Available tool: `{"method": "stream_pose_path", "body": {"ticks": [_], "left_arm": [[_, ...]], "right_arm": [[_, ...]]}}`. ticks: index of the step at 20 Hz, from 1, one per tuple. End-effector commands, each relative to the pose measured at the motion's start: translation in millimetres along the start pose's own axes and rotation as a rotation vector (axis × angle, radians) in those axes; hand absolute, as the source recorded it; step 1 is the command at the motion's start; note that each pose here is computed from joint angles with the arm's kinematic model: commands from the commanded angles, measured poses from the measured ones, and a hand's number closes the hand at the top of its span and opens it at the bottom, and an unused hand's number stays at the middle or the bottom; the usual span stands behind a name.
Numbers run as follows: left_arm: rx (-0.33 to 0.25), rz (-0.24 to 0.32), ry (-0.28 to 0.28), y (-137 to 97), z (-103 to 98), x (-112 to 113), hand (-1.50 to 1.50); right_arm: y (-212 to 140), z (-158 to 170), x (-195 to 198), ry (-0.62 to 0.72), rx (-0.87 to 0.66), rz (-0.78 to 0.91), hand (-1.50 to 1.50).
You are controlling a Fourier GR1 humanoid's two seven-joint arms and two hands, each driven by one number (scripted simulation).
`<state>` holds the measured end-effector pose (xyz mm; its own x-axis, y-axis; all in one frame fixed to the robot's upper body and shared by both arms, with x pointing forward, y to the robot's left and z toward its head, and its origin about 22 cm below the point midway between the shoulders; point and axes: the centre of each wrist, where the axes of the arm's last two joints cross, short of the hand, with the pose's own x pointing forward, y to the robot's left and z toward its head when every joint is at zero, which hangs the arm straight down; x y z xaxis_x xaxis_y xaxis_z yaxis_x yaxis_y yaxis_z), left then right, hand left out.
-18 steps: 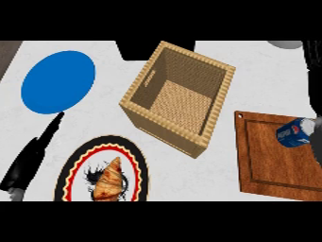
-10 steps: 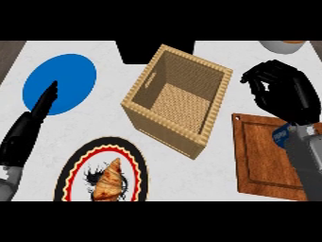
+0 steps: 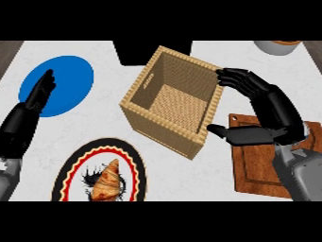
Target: Pick the can from the cutting board and place it in the basket
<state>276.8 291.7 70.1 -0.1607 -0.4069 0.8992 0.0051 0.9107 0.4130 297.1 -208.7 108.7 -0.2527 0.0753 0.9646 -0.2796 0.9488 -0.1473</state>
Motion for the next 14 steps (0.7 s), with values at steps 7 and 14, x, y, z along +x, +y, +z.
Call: {"method": "stream_pose_path", "body": {"ticks": [7, 14], "left_arm": [[-0.005, 0.010, -0.009, 0.1, -4.2, 4.6, 0.00], [0.003, -0.016, -0.022, 9.0, -18.1, 5.7, 0.00]], "right_arm": [[-87.6, -17.4, 110.9, 0.282, 0.109, 0.896, -1.50], [-115.8, -23.7, 147.5, 0.547, 0.517, 1.068, -1.50]]}}
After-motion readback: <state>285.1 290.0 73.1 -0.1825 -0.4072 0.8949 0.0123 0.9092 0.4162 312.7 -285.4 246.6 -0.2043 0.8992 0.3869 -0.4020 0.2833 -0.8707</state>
